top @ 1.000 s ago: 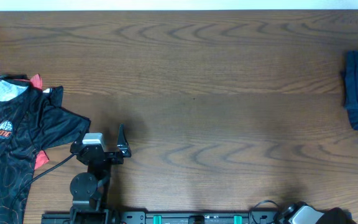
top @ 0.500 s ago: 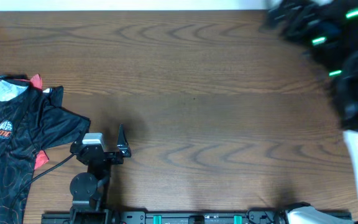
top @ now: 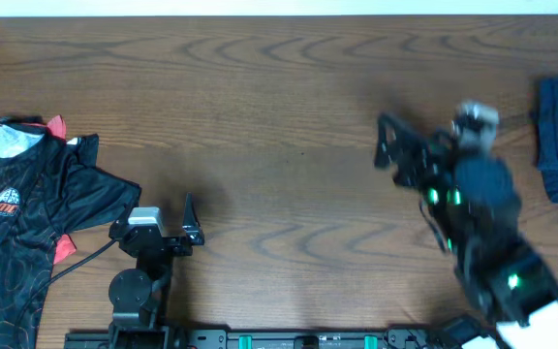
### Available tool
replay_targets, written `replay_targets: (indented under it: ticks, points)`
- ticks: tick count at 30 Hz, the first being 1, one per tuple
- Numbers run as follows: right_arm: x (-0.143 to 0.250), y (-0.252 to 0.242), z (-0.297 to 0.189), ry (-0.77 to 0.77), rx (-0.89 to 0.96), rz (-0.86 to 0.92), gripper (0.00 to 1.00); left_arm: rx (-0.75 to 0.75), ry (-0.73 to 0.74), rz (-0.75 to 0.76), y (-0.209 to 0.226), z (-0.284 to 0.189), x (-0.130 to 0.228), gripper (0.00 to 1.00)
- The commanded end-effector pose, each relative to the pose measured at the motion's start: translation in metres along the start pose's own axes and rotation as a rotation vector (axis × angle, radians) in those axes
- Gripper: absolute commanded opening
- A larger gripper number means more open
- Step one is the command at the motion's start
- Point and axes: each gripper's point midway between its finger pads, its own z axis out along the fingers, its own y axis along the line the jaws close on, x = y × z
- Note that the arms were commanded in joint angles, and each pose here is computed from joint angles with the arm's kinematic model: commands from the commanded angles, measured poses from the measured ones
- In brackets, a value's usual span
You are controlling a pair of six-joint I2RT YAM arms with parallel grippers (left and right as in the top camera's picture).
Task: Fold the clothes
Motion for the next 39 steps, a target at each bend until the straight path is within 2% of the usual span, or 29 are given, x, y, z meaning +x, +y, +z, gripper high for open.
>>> replay_targets:
  ticks: [1, 9, 13, 18, 25, 39]
  points:
    - [0.026, -0.033, -0.011, -0.045, 0.026, 0.036, 0.99, -0.024, 0.047, -0.007, 0.005, 0.001, 0.016, 0.98]
    - [0.062, -0.094, -0.030, -0.128, 0.069, 0.073, 0.99, -0.024, 0.047, -0.007, 0.005, 0.001, 0.016, 0.98]
    - [0.074, -0.119, -0.031, -0.136, 0.117, -0.022, 0.99, -0.024, 0.047, -0.007, 0.005, 0.001, 0.016, 0.98]
    - [0.083, -0.109, -0.037, -0.089, 0.038, -0.308, 0.99, -0.024, 0.047, -0.007, 0.005, 0.001, 0.016, 0.98]
    - [0.070, -0.111, -0.045, -0.154, 0.052, -0.486, 0.99, -0.024, 0.047, -0.007, 0.005, 0.001, 0.016, 0.98]
    - [0.071, -0.131, -0.040, -0.254, 0.038, -0.493, 0.99, -0.024, 0.047, -0.007, 0.005, 0.001, 0.016, 0.98]
